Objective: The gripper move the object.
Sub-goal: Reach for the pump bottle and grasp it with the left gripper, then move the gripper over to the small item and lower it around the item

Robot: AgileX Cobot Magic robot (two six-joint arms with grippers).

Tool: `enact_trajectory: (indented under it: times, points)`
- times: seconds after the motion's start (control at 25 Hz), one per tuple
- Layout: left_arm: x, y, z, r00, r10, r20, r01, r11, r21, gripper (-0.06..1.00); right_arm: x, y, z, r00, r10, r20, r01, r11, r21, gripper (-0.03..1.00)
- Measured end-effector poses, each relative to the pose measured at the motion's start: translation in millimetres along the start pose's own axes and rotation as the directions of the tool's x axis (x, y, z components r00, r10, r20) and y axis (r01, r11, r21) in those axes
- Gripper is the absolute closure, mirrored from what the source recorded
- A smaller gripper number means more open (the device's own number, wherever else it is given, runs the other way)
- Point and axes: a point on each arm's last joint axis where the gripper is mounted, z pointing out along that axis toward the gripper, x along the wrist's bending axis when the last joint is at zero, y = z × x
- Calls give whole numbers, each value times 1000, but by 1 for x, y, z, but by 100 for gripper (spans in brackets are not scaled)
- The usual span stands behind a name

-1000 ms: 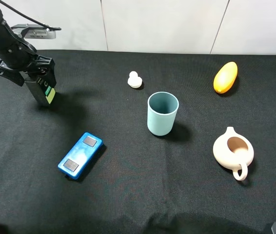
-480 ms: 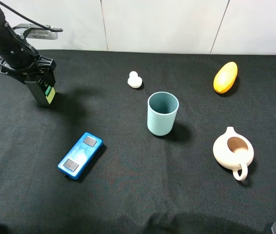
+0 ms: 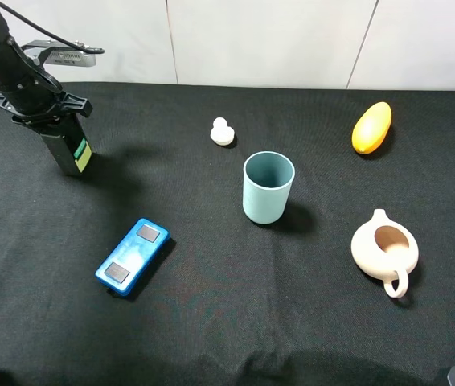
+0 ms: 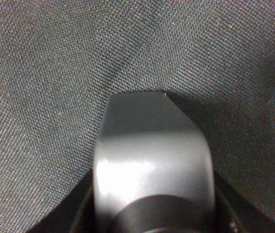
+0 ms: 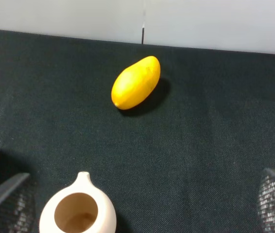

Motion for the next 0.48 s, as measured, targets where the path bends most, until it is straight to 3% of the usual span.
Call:
enact_trajectory:
  times: [0.48]
  points:
    - [0,-1,0,1000,0,1,0,1000,12,46,0,0,0,1000,0,0,0,1000,0,27]
